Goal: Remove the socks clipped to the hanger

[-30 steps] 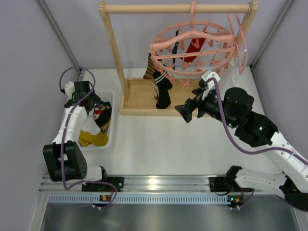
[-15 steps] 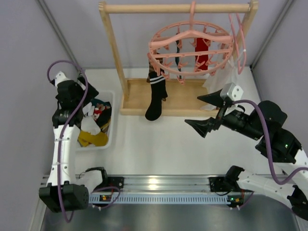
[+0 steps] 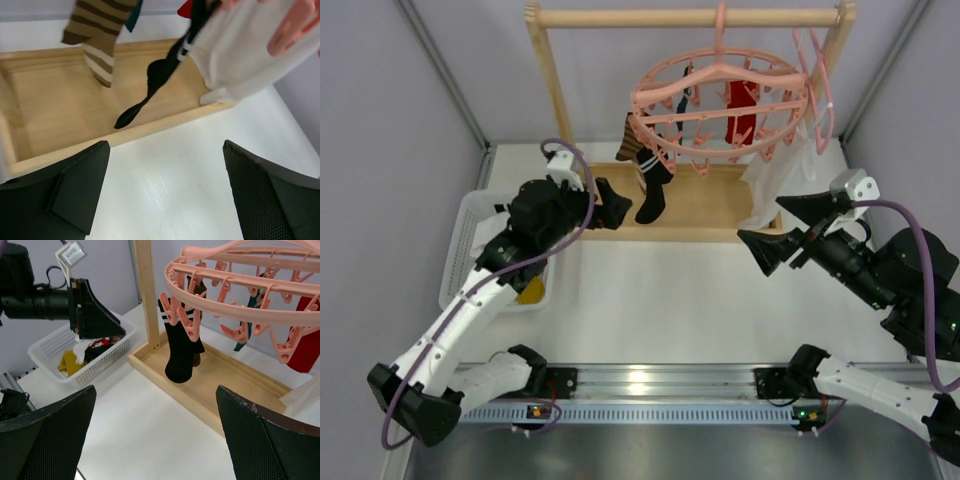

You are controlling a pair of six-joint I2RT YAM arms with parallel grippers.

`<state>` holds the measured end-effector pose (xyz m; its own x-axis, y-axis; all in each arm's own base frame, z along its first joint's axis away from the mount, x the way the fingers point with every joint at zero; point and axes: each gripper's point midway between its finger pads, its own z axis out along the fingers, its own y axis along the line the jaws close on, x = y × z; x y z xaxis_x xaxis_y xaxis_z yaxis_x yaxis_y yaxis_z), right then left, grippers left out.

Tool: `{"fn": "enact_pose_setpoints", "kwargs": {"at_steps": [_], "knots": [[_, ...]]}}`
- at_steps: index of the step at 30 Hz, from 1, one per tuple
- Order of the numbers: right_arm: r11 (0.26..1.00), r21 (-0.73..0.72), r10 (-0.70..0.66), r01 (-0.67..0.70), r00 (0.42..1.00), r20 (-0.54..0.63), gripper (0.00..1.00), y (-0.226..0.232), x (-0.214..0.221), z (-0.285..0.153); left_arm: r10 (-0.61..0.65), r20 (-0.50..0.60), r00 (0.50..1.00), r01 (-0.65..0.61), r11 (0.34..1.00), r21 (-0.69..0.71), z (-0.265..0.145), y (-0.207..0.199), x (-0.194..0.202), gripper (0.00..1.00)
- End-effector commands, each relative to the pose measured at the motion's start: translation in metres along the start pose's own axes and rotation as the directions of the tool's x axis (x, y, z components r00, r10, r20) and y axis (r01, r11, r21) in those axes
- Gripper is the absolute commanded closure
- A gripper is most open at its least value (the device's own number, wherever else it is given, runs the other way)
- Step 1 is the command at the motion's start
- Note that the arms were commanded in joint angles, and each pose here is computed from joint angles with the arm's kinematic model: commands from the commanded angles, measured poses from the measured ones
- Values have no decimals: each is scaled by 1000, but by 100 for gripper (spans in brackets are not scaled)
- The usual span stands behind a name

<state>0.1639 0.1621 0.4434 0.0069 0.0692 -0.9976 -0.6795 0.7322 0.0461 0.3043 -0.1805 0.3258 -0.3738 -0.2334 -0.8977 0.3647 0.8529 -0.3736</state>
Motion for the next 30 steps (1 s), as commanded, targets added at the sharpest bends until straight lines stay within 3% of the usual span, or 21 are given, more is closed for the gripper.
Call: {"fn": "enact_pose_setpoints", "kwargs": {"at_steps": [1,2,9,15,24,25,26,28,29,30], "knots": [[998,56,40,-40,999,-8,1,-10,6,-12,74,101,992,-93,976,195,19,-38,3,2],[998,40,39,-38,999,-14,0,-8,10,-14,73,171,983,-112,966,234,25,-42,1,1],[998,-60,32,-31,999,3,1,8,19,-24,95,253,963,-176,932,318,62,-48,24,2],[987,-162,24,-23,1000,3,0,26,26,-20,160,268,950,-229,941,250,106,-32,37,10],[982,-186,5,-8,1000,-21,1,30,38,-15,239,263,935,-284,947,149,150,-10,37,12],[981,-191,9,-11,1000,-12,1,31,36,-13,238,263,935,-285,946,156,150,-11,37,16],[980,-197,11,-14,1000,-15,1,32,39,-11,229,255,939,-277,945,173,152,-13,42,34],[979,-202,20,-20,1000,-4,1,34,38,-8,211,247,946,-262,944,198,152,-15,49,55],[978,-208,35,-32,999,11,1,35,35,-5,188,255,949,-243,948,206,150,-17,48,77],[976,-212,44,-38,999,23,0,37,32,-5,173,258,950,-229,952,203,148,-17,48,87]]}}
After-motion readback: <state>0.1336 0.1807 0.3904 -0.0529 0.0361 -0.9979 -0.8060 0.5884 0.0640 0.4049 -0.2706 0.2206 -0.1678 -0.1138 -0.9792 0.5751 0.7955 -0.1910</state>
